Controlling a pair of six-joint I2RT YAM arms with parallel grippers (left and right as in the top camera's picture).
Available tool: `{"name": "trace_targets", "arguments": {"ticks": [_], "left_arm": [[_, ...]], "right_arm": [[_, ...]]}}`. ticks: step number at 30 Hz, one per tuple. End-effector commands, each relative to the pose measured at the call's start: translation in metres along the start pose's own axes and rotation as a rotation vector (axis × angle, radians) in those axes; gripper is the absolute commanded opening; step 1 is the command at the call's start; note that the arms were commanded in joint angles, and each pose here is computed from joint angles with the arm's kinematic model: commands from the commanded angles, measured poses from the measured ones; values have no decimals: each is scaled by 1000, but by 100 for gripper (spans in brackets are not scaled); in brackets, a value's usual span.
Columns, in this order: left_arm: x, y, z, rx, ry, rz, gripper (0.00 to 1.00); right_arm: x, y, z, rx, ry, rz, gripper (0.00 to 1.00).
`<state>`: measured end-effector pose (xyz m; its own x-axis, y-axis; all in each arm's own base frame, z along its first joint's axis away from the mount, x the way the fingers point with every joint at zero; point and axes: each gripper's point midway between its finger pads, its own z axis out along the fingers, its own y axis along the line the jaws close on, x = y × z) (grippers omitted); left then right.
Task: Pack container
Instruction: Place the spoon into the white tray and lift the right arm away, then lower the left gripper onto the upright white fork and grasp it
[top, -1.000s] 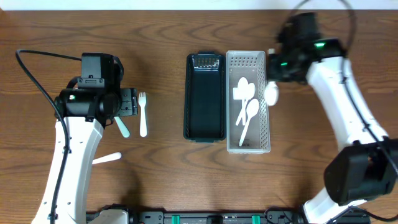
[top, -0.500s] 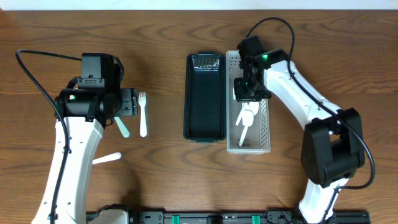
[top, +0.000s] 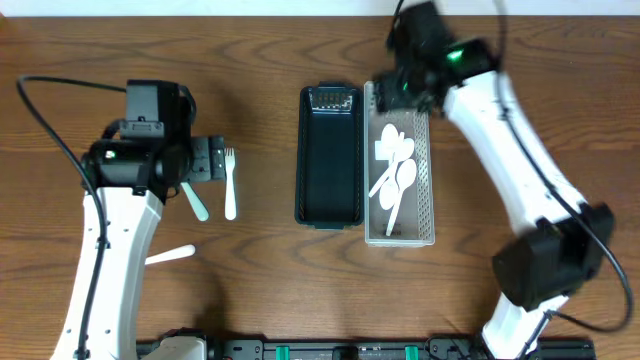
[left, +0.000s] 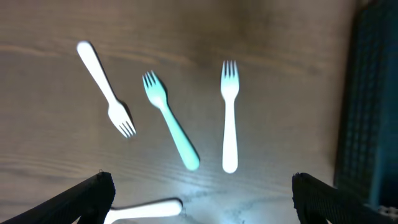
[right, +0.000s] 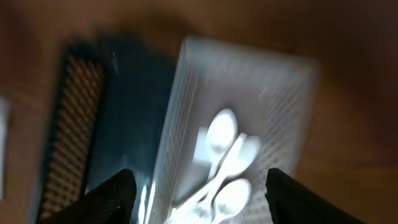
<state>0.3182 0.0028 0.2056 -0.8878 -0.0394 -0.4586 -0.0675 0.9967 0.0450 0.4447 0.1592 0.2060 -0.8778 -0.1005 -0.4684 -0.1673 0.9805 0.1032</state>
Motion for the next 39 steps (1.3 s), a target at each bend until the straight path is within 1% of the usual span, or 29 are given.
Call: {"name": "trace_targets", "arguments": {"ticks": [1,2,3,4,6,7,10,13,15,17,22,27,33,37,39], "left_arm": [[-31,3,-21,-7,-88,-19,90],[-37,3,-24,-6,-101,-20,89],[-44,3,-25,-6,-111,-21,88],[-49,2,-24,-5,-117,-22,87],[-59,1,-15,-5,-117,-22,80],[-63,0,-9,-5,-114,-22,80],[-69,-3,22,-8,-75,-18,81],[-69,-6,57,-13,-15,-12,82],[-63,-8,81,-17,38,-7,89],[-55,-9,103,-20,98,-2,89],[-28,-22,151,25,242,-10,91],[-3,-24,186,19,353,-15,91],[21,-24,209,10,447,-9,92],[28,-24,214,7,475,-7,92],[30,-24,215,7,480,-7,88]], "right_arm": [[-47,-38,-78,92,-210,23,76],[-55,-49,-94,105,-244,46,82],[-61,-59,-106,114,-269,66,85],[-66,-73,-119,130,-296,92,85],[-70,-101,-141,164,-334,146,84],[-70,-113,-149,180,-344,170,83],[-64,-152,-165,232,-348,242,82],[-51,-185,-169,280,-321,306,83],[-43,-202,-171,303,-301,340,83],[-36,-215,-173,323,-287,368,83],[-30,-228,-176,342,-278,393,83],[-30,-228,-176,342,-278,393,83],[-27,-228,-176,342,-268,394,82],[-25,-227,-175,341,-259,395,82],[-24,-227,-175,341,-255,396,81]]}}
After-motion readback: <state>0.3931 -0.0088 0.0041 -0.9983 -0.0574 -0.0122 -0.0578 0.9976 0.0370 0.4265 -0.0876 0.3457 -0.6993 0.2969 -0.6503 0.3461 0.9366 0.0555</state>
